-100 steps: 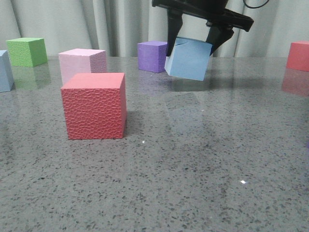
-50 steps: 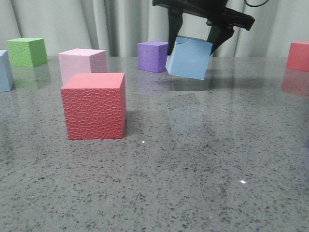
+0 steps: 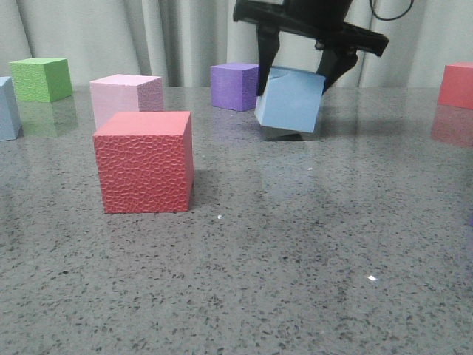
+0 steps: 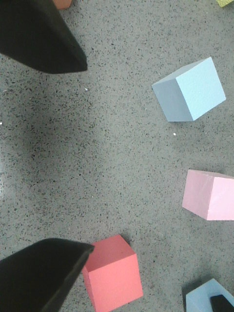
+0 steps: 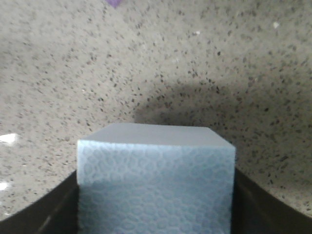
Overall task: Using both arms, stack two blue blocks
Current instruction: 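Carry the light blue cube toward the center and lower it onto the table, then open the right gripper and raise it away from the cube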
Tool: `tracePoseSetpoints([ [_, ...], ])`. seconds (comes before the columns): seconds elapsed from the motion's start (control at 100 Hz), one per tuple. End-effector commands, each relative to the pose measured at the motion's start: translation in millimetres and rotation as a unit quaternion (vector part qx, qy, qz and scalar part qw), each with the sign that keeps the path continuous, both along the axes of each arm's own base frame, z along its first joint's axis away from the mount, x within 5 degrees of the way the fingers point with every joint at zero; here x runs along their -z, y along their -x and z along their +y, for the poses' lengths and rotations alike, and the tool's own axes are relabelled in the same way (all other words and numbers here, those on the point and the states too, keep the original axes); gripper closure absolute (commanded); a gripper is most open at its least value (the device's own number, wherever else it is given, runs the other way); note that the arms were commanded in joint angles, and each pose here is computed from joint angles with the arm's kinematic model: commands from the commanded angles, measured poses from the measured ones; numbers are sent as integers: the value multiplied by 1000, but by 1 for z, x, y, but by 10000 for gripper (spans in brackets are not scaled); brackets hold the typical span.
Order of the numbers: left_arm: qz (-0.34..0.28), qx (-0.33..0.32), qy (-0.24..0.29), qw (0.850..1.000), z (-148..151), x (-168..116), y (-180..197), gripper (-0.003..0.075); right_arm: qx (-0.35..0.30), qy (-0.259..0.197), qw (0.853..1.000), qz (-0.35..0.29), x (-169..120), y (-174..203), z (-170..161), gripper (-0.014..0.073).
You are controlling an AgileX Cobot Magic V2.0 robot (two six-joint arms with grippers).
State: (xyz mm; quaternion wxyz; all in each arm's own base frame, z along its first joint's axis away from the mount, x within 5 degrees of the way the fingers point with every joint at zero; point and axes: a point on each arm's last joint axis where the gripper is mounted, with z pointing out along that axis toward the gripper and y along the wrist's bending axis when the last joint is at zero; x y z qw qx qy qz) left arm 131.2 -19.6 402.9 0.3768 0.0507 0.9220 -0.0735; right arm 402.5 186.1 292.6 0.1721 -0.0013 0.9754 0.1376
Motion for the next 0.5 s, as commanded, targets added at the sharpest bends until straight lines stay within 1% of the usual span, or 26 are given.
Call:
tracePoseSetpoints([
  [0.0, -44, 1, 12, 999, -2, -13, -3, 68, 1, -18, 999, -43, -31, 5, -3, 337],
  [0.08, -44, 1, 12, 999, -2, -13, -3, 68, 1, -19, 999, -45, -32, 5, -3, 321],
  [0.15, -44, 1, 12, 999, -2, -13, -3, 68, 2, -20, 999, -47, -32, 5, -3, 259],
  [0.16, -44, 1, 12, 999, -2, -13, -3, 68, 2, -20, 999, -47, -32, 5, -3, 235],
  [0.17, -44, 1, 12, 999, -2, -13, -3, 68, 2, -20, 999, -47, -32, 5, -3, 235],
  [0.22, -44, 1, 12, 999, -2, -13, -3, 68, 2, -20, 999, -48, -33, 4, -3, 167],
  [0.32, -44, 1, 12, 999, -2, -13, -3, 68, 2, -20, 999, -49, -33, 4, -3, 10],
  [0.36, -44, 1, 12, 999, -2, -13, -3, 68, 2, -20, 999, -49, -33, 4, -3, -38],
  [0.37, -44, 1, 12, 999, -2, -13, -3, 68, 2, -20, 999, -48, -33, 4, -3, -63],
  [0.39, -44, 1, 12, 999, -2, -13, -3, 68, 2, -20, 999, -48, -33, 4, -3, -74],
  [0.49, -44, 1, 12, 999, -2, -13, -3, 68, 2, -20, 999, -48, -33, 4, -3, -51],
])
